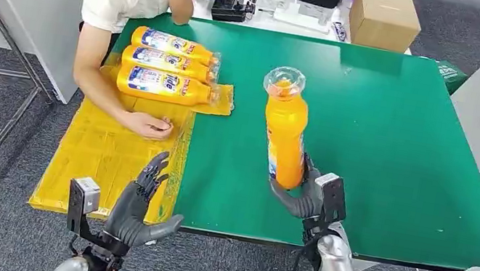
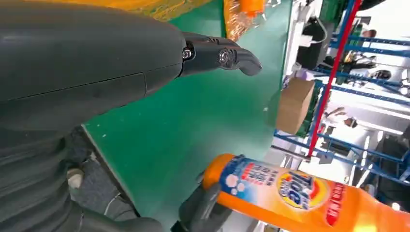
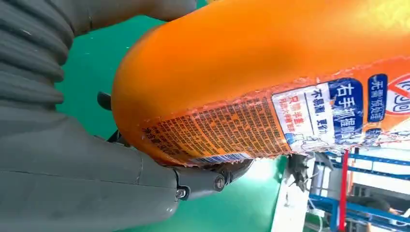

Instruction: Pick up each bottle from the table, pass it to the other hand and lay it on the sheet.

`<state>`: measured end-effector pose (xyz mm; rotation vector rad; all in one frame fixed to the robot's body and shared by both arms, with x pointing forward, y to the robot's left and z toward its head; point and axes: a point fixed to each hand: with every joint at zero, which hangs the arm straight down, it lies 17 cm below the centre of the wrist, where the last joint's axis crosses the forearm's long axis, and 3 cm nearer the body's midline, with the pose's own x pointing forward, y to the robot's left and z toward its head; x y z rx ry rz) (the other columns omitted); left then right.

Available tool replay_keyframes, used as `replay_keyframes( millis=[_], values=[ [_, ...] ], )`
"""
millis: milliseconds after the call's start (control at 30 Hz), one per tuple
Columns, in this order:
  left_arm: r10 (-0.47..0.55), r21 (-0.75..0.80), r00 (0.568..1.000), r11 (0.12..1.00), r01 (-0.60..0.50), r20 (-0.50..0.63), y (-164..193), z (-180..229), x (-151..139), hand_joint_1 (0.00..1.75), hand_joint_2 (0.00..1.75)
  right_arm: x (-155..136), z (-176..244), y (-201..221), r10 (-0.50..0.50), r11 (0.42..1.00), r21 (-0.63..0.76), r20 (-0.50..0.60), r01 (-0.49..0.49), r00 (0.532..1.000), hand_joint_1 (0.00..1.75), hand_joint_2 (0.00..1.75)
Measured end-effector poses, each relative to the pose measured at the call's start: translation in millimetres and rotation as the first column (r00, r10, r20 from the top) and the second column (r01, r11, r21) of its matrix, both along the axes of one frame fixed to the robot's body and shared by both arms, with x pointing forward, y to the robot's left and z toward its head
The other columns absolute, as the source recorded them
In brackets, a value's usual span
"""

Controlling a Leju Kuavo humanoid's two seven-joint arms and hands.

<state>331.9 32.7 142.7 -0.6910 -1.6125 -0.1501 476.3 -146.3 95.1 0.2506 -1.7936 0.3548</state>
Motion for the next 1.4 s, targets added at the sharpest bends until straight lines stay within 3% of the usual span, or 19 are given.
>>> replay_keyframes(
  millis=[167,333,433,533,1100,1133,1200,1267,1300,1367,1400],
  values=[
    [0.037,-0.01,0.999,0.999,-0.037,0.003,-3.9,10.1,13.4,0.0,1.75,-18.9,-8.6,55.7,0.158,0.984,-0.078,-0.045,-0.161,0.986,1.75,1.75],
    [0.054,-0.099,0.993,0.993,-0.065,-0.106,-13.1,13.8,25.5,0.0,1.75,-46.1,-17.6,108.2,0.281,0.941,-0.187,-0.036,-0.283,0.959,1.75,1.75],
    [-0.029,-0.235,0.976,0.972,-0.023,-0.215,-19.4,13.2,23.5,0.0,1.75,-58.9,-21.4,126.4,0.316,0.913,-0.274,0.01,-0.301,0.949,1.75,1.75],
    [-0.038,-0.286,0.969,0.958,-0.034,-0.243,-18.1,16.2,27.0,0.0,1.75,-70.6,-22.2,140.9,0.351,0.897,-0.3,0.036,-0.325,0.936,1.75,1.75],
    [-0.045,-0.325,0.978,0.946,-0.024,-0.203,-23.9,34.7,25.6,0.0,1.75,-94.6,-35.2,160.9,0.417,0.866,-0.312,0.023,-0.39,0.909,1.75,1.75],
    [-0.045,-0.33,0.98,0.944,-0.022,-0.193,-24.0,37.7,24.9,0.09,1.75,-95.3,-36.1,161.3,0.42,0.866,-0.308,0.018,-0.394,0.908,1.75,1.75],
    [-0.018,-0.327,0.99,0.945,-0.028,-0.137,-21.0,48.5,24.4,0.89,1.75,-97.2,-41.7,161.9,0.427,0.862,-0.295,-0.015,-0.413,0.904,1.75,1.75],
    [0.026,-0.309,0.996,0.95,-0.051,-0.083,-16.9,57.1,25.0,0.89,1.75,-101.8,-48.9,165.2,0.445,0.853,-0.274,-0.065,-0.445,0.893,1.75,1.75],
    [0.038,-0.304,0.997,0.951,-0.058,-0.071,-16.4,58.6,25.3,1.75,1.75,-102.6,-49.7,166.7,0.45,0.85,-0.268,-0.076,-0.453,0.89,1.75,1.75],
    [0.051,-0.296,0.997,0.953,-0.067,-0.061,-15.5,59.6,25.9,1.75,1.75,-101.2,-50.0,167.3,0.455,0.845,-0.27,-0.086,-0.461,0.886,1.75,1.75],
    [0.055,-0.295,0.997,0.953,-0.069,-0.056,-14.9,60.4,26.1,1.75,1.75,-101.0,-50.0,168.0,0.459,0.842,-0.273,-0.088,-0.465,0.884,1.59,1.75]
  ],
)
